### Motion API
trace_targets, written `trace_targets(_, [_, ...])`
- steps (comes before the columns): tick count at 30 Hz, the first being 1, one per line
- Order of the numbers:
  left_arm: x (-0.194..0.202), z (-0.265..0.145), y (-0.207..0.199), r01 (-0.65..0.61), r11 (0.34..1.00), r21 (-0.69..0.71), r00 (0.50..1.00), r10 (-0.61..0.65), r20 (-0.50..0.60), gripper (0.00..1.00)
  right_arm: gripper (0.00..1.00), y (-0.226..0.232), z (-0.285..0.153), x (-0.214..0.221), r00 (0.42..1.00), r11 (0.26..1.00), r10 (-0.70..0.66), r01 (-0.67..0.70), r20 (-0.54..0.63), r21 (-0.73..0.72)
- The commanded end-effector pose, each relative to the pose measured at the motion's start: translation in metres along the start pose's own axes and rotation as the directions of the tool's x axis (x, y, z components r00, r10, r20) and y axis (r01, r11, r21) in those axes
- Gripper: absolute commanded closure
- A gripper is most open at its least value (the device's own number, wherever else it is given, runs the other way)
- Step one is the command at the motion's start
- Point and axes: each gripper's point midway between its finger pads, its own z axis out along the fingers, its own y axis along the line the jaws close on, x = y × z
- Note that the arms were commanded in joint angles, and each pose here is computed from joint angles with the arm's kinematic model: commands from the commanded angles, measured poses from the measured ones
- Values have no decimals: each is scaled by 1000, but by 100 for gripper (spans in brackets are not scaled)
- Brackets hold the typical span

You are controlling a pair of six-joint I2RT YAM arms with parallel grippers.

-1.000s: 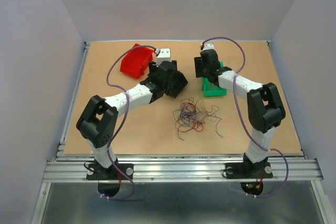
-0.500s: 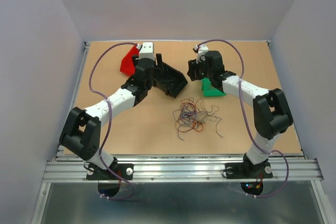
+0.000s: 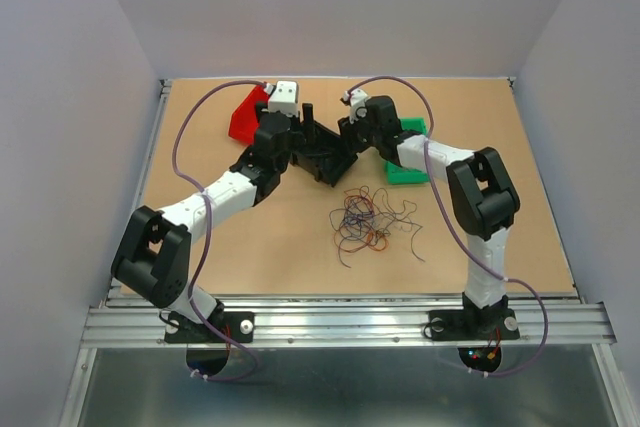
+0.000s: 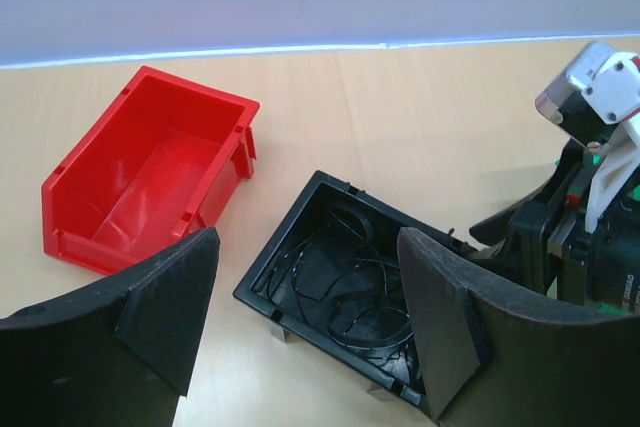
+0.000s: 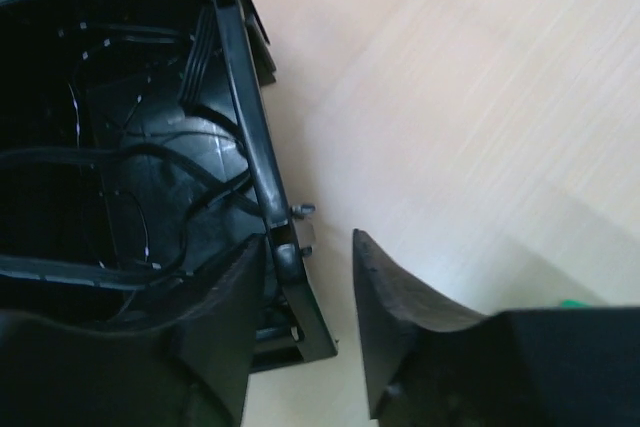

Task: Untangle the cables

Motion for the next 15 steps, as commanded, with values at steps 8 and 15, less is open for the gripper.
trace_targets(8, [-35, -10, -7, 6, 999, 50, 994, -11, 108, 17, 72, -35, 8, -51, 990, 977, 49, -76, 135, 201])
trace_targets(15, [-27, -6, -18, -33, 994, 107, 996, 24, 85, 14, 71, -55, 2, -68, 978, 941, 74, -134, 197, 311])
